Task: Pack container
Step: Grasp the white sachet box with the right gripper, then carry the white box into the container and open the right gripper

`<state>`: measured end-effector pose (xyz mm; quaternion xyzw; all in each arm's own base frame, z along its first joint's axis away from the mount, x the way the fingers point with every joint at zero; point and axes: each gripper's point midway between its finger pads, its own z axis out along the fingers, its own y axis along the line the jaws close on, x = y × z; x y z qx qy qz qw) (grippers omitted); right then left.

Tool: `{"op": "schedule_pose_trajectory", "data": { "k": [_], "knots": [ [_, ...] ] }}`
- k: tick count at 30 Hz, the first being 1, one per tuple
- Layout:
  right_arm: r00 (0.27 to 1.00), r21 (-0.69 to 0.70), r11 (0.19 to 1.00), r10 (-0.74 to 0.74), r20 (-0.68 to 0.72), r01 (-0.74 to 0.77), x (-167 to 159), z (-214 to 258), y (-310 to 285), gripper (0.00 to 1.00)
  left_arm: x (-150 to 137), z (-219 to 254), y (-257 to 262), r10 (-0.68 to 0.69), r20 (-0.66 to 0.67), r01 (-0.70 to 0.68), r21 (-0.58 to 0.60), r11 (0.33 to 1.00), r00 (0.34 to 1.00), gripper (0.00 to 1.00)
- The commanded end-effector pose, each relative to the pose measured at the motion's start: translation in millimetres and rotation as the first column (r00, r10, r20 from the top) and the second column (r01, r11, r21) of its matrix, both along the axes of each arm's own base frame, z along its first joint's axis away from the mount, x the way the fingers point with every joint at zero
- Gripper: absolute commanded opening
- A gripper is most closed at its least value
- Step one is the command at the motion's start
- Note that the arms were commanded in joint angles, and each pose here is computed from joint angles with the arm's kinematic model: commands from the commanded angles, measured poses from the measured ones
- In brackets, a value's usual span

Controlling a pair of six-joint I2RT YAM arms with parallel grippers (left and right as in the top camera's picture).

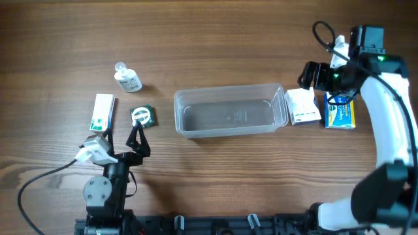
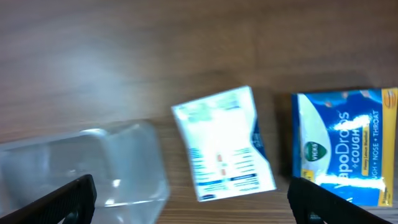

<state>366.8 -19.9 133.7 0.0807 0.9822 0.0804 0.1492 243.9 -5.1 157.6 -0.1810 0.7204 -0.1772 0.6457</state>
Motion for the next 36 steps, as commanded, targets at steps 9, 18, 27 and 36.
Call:
{"op": "schedule_pose_trajectory", "data": {
  "k": [9,18,27,36],
  "knots": [
    [0.971,-0.08,0.99,0.095,-0.22,-0.116,-19,-104,-1,1.0,0,0,-1,-0.01,0.006,0.01,0.019,1.0,1.0,1.0],
    [0.978,-0.106,0.986,0.11,-0.176,-0.13,-9,-110,5,0.95,0,0,-1,-0.01,0.007,0.01,0.019,1.0,1.0,1.0],
    [0.979,-0.177,0.984,-0.017,-0.204,-0.02,-27,-133,-9,0.83,0,0,-1,-0.01,0.006,0.01,0.019,1.0,1.0,1.0],
    [1.0,-0.155,0.988,-0.006,-0.009,0.005,-1,-14,-1,0.65,0,0,-1,-0.01,0.006,0.01,0.019,1.0,1.0,1.0]
  ]
}}
